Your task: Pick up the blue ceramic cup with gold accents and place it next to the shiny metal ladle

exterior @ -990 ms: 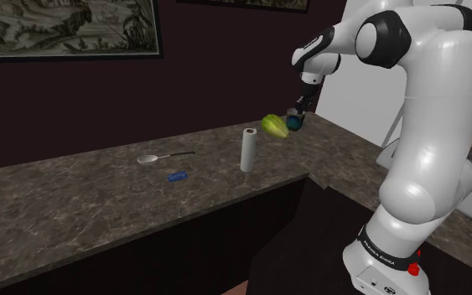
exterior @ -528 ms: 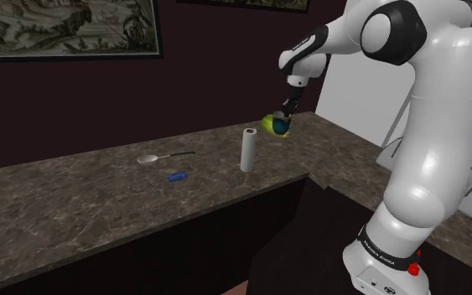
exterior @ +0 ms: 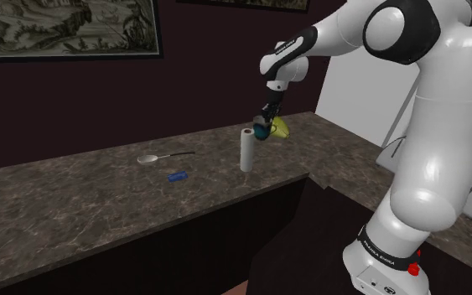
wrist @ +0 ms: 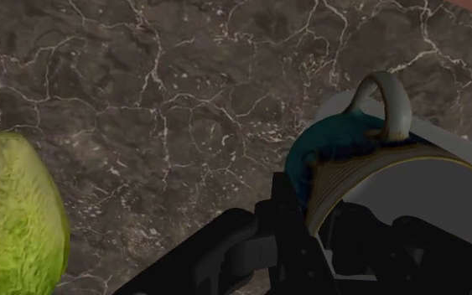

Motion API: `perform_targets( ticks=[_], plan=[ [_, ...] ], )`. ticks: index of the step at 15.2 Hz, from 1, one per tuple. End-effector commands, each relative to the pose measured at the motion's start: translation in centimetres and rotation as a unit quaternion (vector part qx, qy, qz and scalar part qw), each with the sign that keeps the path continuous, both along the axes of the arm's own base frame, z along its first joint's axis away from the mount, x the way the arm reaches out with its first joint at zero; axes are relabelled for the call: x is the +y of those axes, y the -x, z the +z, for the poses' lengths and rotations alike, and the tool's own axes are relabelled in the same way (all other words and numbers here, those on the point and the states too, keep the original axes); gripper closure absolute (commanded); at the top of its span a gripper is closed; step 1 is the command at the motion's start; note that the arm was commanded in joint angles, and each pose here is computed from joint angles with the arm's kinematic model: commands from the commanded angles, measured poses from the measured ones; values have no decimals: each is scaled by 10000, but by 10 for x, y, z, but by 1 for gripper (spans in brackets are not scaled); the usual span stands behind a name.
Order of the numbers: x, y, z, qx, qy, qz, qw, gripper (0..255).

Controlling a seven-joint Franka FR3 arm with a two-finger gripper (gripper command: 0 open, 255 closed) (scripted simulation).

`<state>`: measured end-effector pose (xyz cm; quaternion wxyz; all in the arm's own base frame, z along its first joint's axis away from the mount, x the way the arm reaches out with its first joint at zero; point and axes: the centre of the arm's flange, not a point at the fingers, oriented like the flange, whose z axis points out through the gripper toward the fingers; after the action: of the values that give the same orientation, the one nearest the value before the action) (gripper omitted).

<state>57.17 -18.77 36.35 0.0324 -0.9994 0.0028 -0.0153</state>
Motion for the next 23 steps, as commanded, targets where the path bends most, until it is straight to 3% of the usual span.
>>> perform_targets(
  ticks=[1,23],
  plan=[
    [26,-5,-2,-5,0,-8,10000,255],
    [304,-84,-25,-5,0,-8,10000,255]
  ],
)
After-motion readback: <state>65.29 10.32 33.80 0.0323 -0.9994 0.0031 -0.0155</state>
